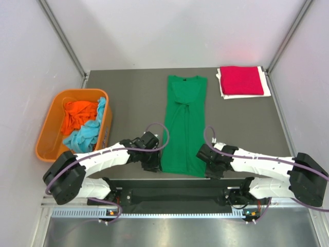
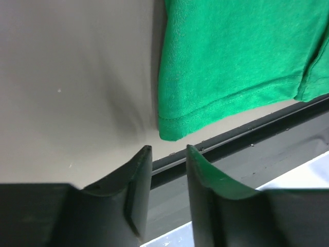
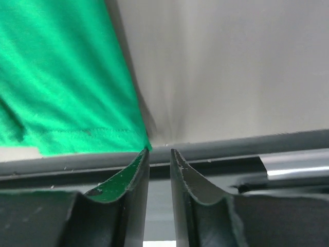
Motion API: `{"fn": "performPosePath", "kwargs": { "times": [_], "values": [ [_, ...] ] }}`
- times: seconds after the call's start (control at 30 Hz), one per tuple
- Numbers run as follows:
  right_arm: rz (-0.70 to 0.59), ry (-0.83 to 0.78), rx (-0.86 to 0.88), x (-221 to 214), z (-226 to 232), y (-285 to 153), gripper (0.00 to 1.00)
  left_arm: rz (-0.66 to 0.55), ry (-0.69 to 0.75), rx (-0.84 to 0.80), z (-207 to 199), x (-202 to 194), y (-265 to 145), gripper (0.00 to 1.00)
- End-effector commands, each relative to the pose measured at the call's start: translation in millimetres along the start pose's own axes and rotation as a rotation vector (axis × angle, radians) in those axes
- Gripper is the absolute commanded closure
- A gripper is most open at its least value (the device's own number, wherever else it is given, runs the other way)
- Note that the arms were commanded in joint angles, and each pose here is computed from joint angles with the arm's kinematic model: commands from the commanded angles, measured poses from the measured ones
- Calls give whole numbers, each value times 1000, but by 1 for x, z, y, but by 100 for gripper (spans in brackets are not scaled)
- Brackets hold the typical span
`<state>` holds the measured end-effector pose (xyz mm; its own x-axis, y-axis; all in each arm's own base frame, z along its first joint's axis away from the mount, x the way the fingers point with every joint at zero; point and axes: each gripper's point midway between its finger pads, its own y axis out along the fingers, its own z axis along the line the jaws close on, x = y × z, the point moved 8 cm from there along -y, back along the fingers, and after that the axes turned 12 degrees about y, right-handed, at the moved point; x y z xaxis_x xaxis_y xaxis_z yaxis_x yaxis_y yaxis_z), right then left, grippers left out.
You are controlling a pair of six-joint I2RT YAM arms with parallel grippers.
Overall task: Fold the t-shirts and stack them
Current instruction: Fold the tshirt
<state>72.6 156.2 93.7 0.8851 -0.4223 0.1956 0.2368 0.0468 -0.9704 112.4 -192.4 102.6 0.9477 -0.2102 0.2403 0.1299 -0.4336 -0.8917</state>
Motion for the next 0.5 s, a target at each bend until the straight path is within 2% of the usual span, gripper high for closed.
{"fn": "performPosePath", "kwargs": {
  "times": [0.0,0.03,0.17,0.27,0.37,0.4,0.47],
  "values": [
    [-59,-11,63,14,13,-27,76,-35,-1,4,-3,3,4,66],
    [-65,-12,97,16,18,-34,75,-41,-3,18,-2,2,4,74],
    [-74,-11,244,21,49,-48,74,-49,-40,91,6,-1,1,88],
    [-62,-23,259,22,67,-49,74,-64,-75,101,8,-4,-4,93],
    [-67,-38,255,22,85,-47,73,-87,-104,71,6,-7,-9,90],
    [-60,-43,265,22,89,-46,74,-91,-107,59,5,-7,-10,82],
    [-47,-54,263,20,96,-37,74,-105,-110,27,0,-3,-10,73]
  ]
}}
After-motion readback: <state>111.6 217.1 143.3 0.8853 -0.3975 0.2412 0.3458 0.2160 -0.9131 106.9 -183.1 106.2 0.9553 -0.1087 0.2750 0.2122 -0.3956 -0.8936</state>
